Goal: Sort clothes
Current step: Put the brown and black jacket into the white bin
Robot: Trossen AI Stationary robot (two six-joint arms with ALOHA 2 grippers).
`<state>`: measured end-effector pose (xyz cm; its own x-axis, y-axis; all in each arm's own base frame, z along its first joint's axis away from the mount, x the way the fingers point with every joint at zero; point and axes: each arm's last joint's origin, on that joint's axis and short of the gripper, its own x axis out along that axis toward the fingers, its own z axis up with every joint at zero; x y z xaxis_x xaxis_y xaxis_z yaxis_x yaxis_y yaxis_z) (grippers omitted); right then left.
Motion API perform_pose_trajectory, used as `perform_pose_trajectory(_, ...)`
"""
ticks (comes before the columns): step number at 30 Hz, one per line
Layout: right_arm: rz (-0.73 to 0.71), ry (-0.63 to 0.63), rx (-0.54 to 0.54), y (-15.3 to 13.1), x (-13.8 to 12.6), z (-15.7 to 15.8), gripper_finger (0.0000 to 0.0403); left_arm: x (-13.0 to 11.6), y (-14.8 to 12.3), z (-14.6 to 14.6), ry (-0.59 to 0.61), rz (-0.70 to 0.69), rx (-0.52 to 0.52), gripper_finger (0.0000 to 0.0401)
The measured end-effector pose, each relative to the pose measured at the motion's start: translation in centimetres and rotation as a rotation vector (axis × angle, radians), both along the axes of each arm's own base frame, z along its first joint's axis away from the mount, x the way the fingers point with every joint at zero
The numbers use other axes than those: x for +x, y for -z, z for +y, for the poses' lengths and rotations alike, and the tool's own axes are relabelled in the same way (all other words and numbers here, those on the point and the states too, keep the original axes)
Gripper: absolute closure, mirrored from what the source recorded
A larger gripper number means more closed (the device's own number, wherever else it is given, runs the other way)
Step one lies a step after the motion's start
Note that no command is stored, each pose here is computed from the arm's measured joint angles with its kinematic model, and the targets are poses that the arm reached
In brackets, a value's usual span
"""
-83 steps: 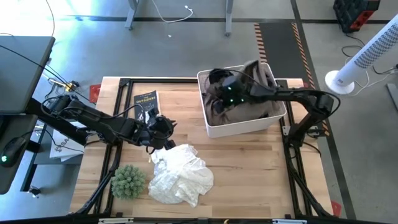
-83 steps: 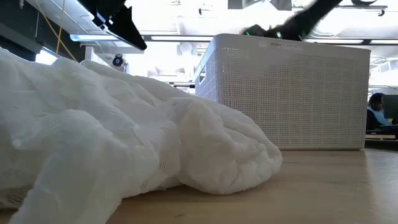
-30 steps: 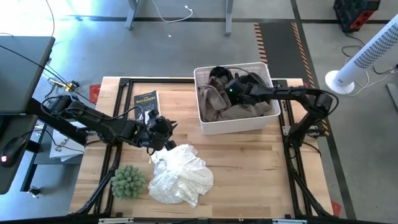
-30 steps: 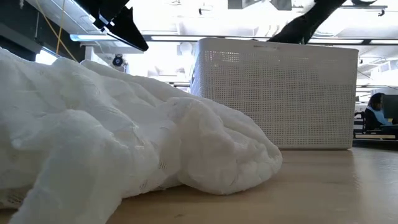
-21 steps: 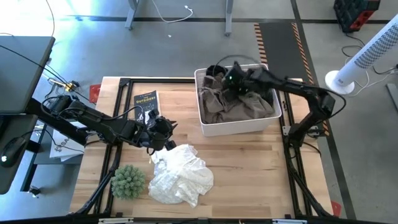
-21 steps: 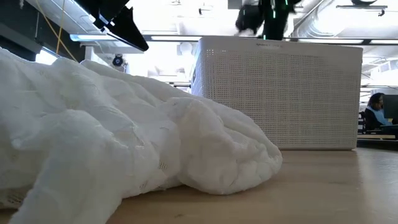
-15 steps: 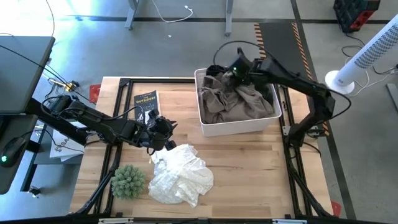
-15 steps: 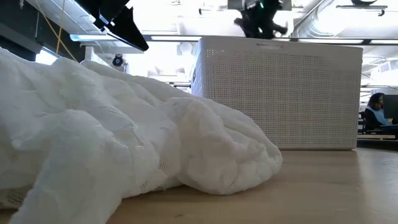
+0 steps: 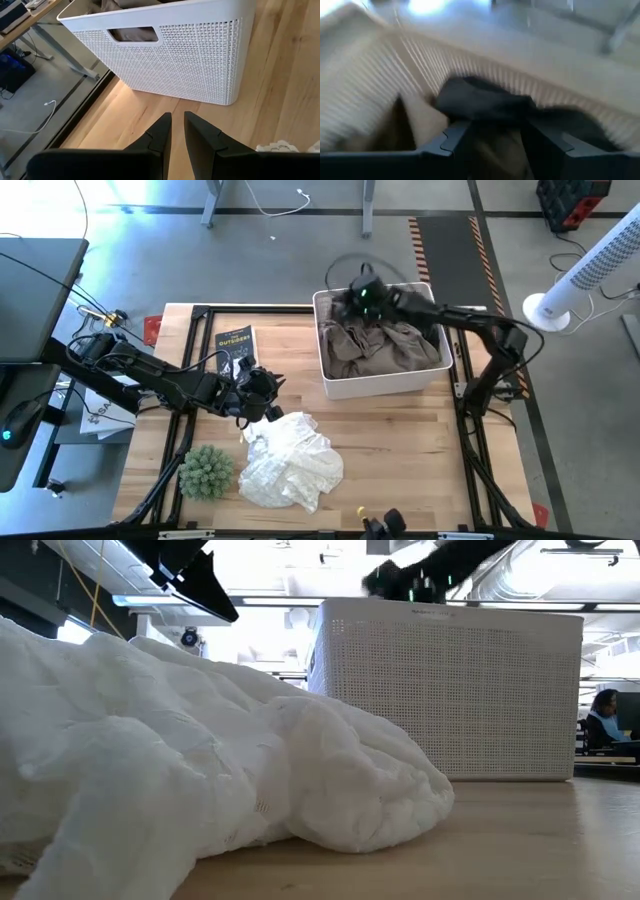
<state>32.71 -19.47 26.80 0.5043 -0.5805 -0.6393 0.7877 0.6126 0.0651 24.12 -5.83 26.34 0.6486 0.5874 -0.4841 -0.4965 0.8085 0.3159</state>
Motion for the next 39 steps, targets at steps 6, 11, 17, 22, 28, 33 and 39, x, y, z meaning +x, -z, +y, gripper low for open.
perform_pose_trajectory(6, 0.053, 0.067, 0.139, 8.9, -1.1, 1.0, 0.025, 0.0, 0.0, 0.0, -0.001, 0.004, 0.011, 0.0351)
perform_pose_trajectory(11, 0.025, 0.074, 0.132, 9.1, -0.7, 0.8, 0.025, 0.0, 0.0, 0.0, 0.002, 0.008, 0.016, 0.0351)
perform_pose_trajectory(17, -0.014, -0.015, 0.029, 0.9, 0.1, 1.1, 0.025, 0.0, 0.0, 0.0, 0.002, 0.011, 0.018, 0.0351)
perform_pose_trajectory(22, 0.069, -0.071, -0.052, -5.7, -0.9, 4.1, 0.025, 0.0, 0.0, 0.0, 0.003, 0.014, 0.016, 0.0351)
perform_pose_trajectory(28, 0.053, -0.233, -0.123, -8.0, -2.0, 9.2, 0.025, -0.1, 0.0, 0.0, 0.002, 0.01, 0.012, 0.0351)
perform_pose_trajectory(33, 0.09, -0.246, -0.018, -2.0, -1.8, 9.6, 0.025, -0.1, 0.0, 0.0, 0.001, 0.009, 0.012, 0.0351)
perform_pose_trajectory(39, 0.081, -0.106, 0.153, 7.0, -2.9, 4.0, 0.025, 0.0, 0.0, 0.0, 0.0, 0.006, 0.011, 0.0351)
